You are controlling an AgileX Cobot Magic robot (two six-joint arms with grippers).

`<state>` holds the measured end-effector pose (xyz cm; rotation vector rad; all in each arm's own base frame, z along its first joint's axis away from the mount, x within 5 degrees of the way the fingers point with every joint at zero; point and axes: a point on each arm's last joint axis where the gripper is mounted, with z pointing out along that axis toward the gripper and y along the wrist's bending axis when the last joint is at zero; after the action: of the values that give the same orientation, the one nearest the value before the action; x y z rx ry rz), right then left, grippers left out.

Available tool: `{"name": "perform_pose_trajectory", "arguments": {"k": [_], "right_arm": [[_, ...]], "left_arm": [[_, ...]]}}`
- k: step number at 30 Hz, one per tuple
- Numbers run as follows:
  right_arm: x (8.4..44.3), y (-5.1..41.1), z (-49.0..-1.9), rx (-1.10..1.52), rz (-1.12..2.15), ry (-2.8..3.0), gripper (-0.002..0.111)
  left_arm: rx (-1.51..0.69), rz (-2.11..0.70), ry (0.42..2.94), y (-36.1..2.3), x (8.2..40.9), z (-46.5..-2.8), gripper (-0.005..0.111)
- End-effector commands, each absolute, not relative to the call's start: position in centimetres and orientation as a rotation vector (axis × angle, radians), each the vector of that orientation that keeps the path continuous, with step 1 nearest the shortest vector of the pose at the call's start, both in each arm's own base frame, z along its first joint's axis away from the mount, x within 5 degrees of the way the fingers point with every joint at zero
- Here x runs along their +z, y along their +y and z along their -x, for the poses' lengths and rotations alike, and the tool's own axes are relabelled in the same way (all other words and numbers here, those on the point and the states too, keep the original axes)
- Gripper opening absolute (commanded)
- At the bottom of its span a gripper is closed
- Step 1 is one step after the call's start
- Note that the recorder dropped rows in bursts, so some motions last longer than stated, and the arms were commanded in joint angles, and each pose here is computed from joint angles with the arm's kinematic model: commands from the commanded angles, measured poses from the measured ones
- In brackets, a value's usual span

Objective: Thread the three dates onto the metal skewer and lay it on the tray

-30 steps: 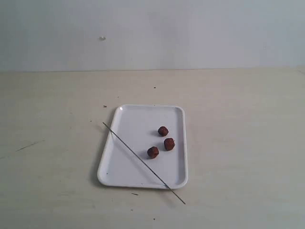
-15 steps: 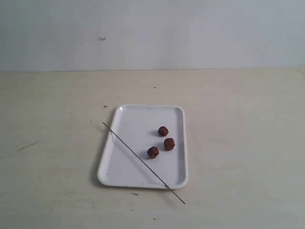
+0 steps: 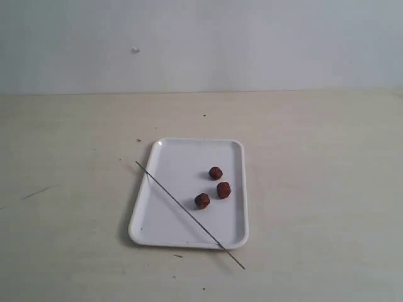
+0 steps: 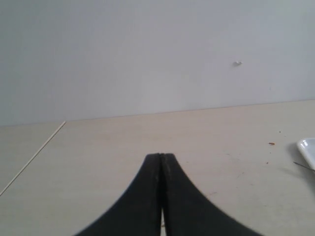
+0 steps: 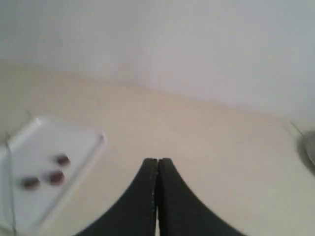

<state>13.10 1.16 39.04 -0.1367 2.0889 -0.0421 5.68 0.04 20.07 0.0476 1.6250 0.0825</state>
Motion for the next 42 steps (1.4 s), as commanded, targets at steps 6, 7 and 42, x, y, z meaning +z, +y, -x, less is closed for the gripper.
{"name": "perform_pose_trajectory", "arguments": {"k": [6,7,42], "right_arm": [[33.9,6.0,-21.3,0.361,0.415,2.649,0.0],[34.3,6.0,-21.7,0.355,0.386,2.593,0.0],[23.8,15.2,-25.1,0.28,0.832,2.805,0.0]], "left_arm": [[0.086,-0.054,1.61,0.0,20.2,-5.6,0.0],[0.086,-0.054,1.61,0.0,20.2,-5.6,0.0],[0.086,-0.054,1.61,0.0,20.2,-5.6,0.0]]}}
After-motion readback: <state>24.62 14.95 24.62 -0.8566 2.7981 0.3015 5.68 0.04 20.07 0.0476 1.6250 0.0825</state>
